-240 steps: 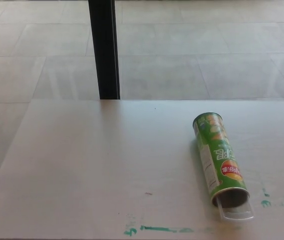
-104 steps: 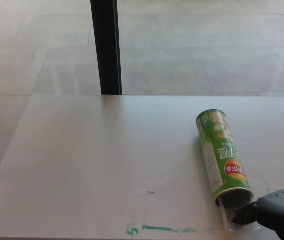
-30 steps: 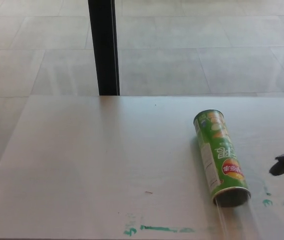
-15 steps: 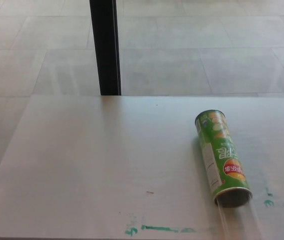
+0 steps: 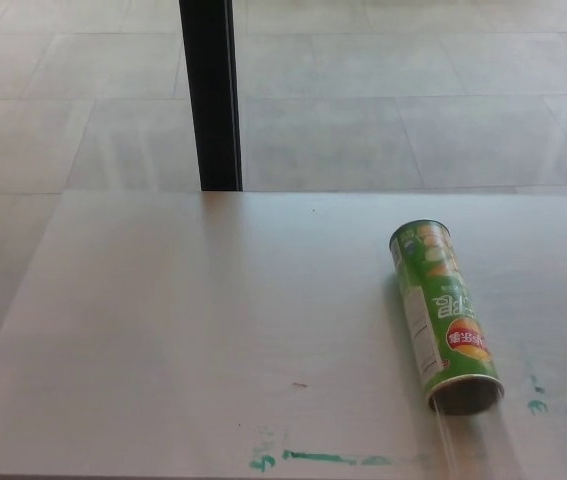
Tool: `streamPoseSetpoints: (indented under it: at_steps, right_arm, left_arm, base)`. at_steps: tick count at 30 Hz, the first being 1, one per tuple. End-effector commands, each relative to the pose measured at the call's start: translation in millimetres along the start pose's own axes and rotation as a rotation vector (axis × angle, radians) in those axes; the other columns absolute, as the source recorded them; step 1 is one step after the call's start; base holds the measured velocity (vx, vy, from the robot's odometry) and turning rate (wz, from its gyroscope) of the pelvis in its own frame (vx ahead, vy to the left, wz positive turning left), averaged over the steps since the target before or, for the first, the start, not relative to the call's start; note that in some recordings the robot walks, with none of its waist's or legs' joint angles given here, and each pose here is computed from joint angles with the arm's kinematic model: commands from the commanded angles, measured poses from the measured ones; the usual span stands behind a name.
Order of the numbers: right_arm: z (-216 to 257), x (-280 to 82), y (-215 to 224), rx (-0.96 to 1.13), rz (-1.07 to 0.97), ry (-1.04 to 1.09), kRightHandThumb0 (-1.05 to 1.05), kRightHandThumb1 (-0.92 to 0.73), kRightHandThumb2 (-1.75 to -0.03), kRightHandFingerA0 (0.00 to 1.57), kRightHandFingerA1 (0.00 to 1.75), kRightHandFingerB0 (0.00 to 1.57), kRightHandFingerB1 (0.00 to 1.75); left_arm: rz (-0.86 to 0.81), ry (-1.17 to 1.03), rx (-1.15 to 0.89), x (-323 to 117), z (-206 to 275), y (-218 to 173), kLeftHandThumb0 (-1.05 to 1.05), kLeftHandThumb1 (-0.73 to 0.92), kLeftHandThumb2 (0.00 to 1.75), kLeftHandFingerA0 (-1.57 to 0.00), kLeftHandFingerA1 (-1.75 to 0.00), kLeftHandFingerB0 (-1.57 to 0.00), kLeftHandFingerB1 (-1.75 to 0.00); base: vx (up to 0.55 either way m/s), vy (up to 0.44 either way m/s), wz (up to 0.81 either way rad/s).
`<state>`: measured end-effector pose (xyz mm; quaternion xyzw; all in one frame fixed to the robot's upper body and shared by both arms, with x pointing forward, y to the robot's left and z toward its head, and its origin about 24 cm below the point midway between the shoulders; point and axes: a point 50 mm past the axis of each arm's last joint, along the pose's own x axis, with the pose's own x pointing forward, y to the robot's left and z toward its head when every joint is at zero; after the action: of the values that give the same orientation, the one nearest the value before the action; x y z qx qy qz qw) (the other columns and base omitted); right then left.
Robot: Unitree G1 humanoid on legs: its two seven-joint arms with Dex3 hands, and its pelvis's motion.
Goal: Use the finger on the right hand of the robot to pull out the chips tray kept inside a container in the middle of the desk
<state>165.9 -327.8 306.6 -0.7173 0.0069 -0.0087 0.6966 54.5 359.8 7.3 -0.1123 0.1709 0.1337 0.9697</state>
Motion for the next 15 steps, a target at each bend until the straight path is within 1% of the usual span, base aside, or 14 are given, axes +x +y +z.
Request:
streamPoseSetpoints:
  at_steps: [1,2,3,4,5,6,7,8,10,11,12,13,14,15]
  right_arm:
    - [-133.1,-169.0,64.8,0.324,-0.723,0.589,-0.46,-0.69,-0.62,0.86,1.28,0.46,0.47]
    - [-134.2,-171.2,67.3,0.328,-0.728,0.596,-0.46,-0.69,-0.62,0.86,1.28,0.46,0.47]
    - [-142.0,-187.1,89.3,0.357,-0.816,0.639,-0.48,-0.7,-0.64,0.92,1.38,0.5,0.58]
    - [-142.7,-190.7,91.4,0.357,-0.827,0.646,-0.48,-0.7,-0.64,0.92,1.38,0.5,0.58]
    - [-145.8,-197.7,102.9,0.405,-0.866,0.672,-0.45,-0.7,-0.62,0.9,1.41,0.49,0.68]
    - [-149.1,-207.9,124.0,0.484,-0.923,0.719,-0.46,-0.73,-0.65,0.85,1.45,0.43,0.76]
    - [-150.0,-216.4,148.2,0.539,-0.959,0.793,-0.49,-0.77,-0.66,0.82,1.5,0.4,0.8]
    - [-149.9,-219.3,160.7,0.566,-0.981,0.838,-0.53,-0.79,-0.68,0.8,1.59,0.36,0.89]
    - [-149.9,-228.0,199.3,0.649,-1.032,1.006,-0.58,-0.81,-0.69,0.76,1.64,0.32,0.98]
    - [-149.2,-233.5,224.3,0.68,-1.025,1.168,-0.65,-0.87,-0.66,0.69,1.67,0.25,1.18]
    - [-144.5,-240.1,246.7,0.685,-0.976,1.318,-0.53,-0.85,-0.66,0.7,1.71,0.2,1.15]
    - [-140.0,-244.5,258.1,0.684,-0.943,1.38,-0.53,-0.85,-0.66,0.7,1.71,0.2,1.15]
    - [-137.5,-247.4,262.0,0.706,-0.946,1.389,-0.44,-0.81,-0.64,0.62,1.63,0.25,1.07]
    - [-128.3,-253.9,276.3,0.73,-0.916,1.44,-0.4,-0.74,-0.65,0.73,1.64,0.33,1.06]
  left_arm:
    - [0.061,-0.039,0.037,-3.5,6.4,13.1,-0.73,0.83,0.65,-0.35,-0.5,-0.3,-0.33]
    - [0.062,-0.038,0.037,-3.5,6.4,13.2,-0.73,0.83,0.65,-0.35,-0.5,-0.3,-0.33]
    - [0.084,-0.027,0.061,-4.2,6.8,13.6,-0.74,0.83,0.65,-0.38,-0.52,-0.31,-0.34]
    - [0.085,-0.023,0.064,-4.4,6.5,13.5,-0.74,0.83,0.65,-0.38,-0.52,-0.31,-0.34]
    - [0.093,-0.018,0.063,-4.4,5.8,15.1,-0.71,0.83,0.65,-0.39,-0.55,-0.32,-0.35]
    - [0.113,-0.009,0.058,-3.9,4.2,19.2,-0.67,0.84,0.65,-0.42,-0.53,-0.33,-0.34]
    - [0.143,0.011,0.058,-2.2,0.6,25.7,-0.68,0.84,0.65,-0.41,-0.5,-0.34,-0.33]
    - [0.152,0.016,0.066,-1.4,-0.1,28.3,-0.68,0.84,0.66,-0.4,-0.5,-0.32,-0.33]
    - [0.179,0.02,0.075,-0.1,-2.5,35.7,-0.71,0.81,0.65,-0.43,-0.51,-0.36,-0.36]
    - [0.208,0.031,0.065,-2.3,-3.3,38.6,-0.73,0.8,0.64,-0.42,-0.54,-0.34,-0.36]
    - [0.227,0.038,0.054,-5.2,-3.9,41.1,-0.71,0.81,0.64,-0.41,-0.53,-0.33,-0.34]
    - [0.236,0.043,0.05,-6.6,-4.8,42.8,-0.71,0.81,0.64,-0.41,-0.53,-0.33,-0.34]
    - [0.245,0.045,0.047,-6.3,-6.4,44.1,-0.72,0.8,0.64,-0.41,-0.52,-0.34,-0.34]
    - [0.27,0.055,0.043,-7.0,-10.6,49.8,-0.7,0.81,0.65,-0.38,-0.49,-0.32,-0.32]
  base:
    - [0.0,0.0,0.0]
    - [0.0,0.0,0.0]
    - [0.0,0.0,0.0]
    - [0.0,0.0,0.0]
    - [0.0,0.0,0.0]
    - [0.0,0.0,0.0]
    - [0.0,0.0,0.0]
    - [0.0,0.0,0.0]
    - [0.0,0.0,0.0]
    - [0.0,0.0,0.0]
    - [0.0,0.0,0.0]
    - [0.0,0.0,0.0]
    - [0.0,0.0,0.0]
    - [0.0,0.0,0.0]
